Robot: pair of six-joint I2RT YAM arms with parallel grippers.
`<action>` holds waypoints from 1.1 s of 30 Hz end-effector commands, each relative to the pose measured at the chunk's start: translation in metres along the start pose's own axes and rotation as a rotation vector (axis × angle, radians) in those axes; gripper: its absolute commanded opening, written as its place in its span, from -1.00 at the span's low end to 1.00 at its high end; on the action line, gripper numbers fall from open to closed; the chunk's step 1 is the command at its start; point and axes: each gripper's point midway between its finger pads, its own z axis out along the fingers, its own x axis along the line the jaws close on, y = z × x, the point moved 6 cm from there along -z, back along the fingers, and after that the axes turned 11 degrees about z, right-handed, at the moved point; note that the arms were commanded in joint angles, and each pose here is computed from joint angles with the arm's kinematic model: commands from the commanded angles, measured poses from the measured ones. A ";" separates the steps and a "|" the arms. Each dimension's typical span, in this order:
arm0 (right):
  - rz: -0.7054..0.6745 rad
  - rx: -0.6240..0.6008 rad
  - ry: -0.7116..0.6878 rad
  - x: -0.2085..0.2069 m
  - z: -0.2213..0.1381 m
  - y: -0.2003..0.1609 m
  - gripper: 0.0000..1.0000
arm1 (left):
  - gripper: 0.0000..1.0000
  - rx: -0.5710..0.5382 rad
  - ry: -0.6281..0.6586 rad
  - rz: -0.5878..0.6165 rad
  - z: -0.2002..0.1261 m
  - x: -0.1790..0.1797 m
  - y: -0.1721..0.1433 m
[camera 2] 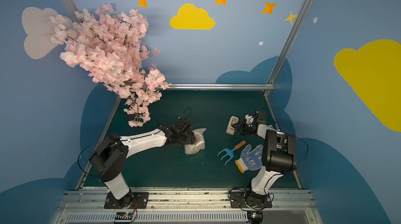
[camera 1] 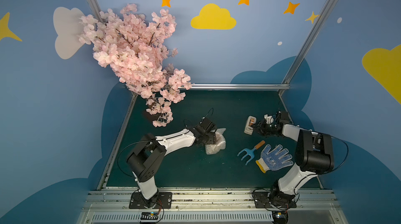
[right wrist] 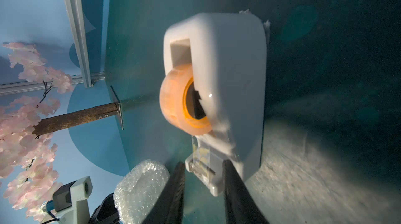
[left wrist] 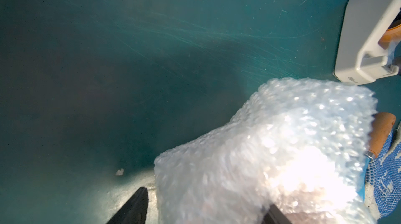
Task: Wrap mugs in bubble wrap
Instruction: Tear off the tape using the Tape Cutter.
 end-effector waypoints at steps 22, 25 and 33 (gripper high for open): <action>0.033 0.103 0.073 -0.006 0.029 0.002 -0.49 | 0.48 0.069 0.051 0.028 0.006 0.006 -0.012; 0.044 0.103 0.062 -0.008 0.030 0.002 -0.62 | 0.48 0.069 0.052 0.028 0.005 0.007 -0.012; 0.047 0.095 0.063 -0.007 0.028 0.001 -0.99 | 0.48 0.066 0.052 0.033 0.004 0.006 -0.010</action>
